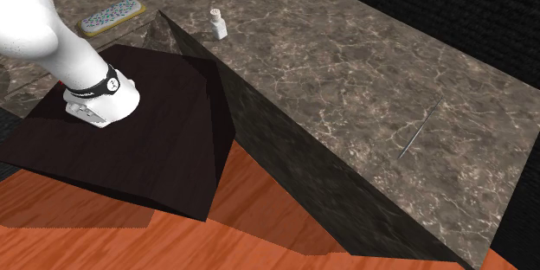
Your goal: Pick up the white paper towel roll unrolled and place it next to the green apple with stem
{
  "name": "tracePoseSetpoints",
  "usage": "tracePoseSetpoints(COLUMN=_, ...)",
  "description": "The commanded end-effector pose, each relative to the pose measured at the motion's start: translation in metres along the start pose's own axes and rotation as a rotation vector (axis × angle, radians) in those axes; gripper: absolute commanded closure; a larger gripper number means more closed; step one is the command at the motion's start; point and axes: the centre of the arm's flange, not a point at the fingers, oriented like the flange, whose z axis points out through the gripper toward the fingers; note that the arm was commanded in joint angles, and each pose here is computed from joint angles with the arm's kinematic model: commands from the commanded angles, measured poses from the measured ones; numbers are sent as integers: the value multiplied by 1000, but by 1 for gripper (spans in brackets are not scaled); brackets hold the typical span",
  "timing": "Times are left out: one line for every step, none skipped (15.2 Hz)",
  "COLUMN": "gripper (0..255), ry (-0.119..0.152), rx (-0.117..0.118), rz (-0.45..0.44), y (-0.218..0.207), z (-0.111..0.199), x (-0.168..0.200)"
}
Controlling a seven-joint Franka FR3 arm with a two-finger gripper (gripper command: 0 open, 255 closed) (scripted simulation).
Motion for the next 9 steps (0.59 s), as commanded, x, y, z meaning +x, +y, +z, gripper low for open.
tracePoseSetpoints(gripper=255, ry=0, rx=0, rz=0, y=-1, z=11, x=-2)
tracePoseSetpoints(gripper=255, ry=0, rx=0, rz=0, y=-2, z=16, x=-2)
tracePoseSetpoints(gripper=255, ry=0, rx=0, rz=0, y=-2, z=21, x=-3)
tracePoseSetpoints(gripper=255, ry=0, rx=0, rz=0, y=-3, z=27, x=-4)
tracePoseSetpoints(gripper=255, ry=0, rx=0, rz=0, y=-3, z=32, x=-4)
tracePoseSetpoints(gripper=255, ry=0, rx=0, rz=0, y=-3, z=37, x=-5)
tracePoseSetpoints(gripper=255, ry=0, rx=0, rz=0, y=-4, z=42, x=-5)
tracePoseSetpoints(gripper=255, ry=0, rx=0, rz=0, y=-4, z=47, x=-6)
tracePoseSetpoints(gripper=255, ry=0, rx=0, rz=0, y=-4, z=53, x=-6)
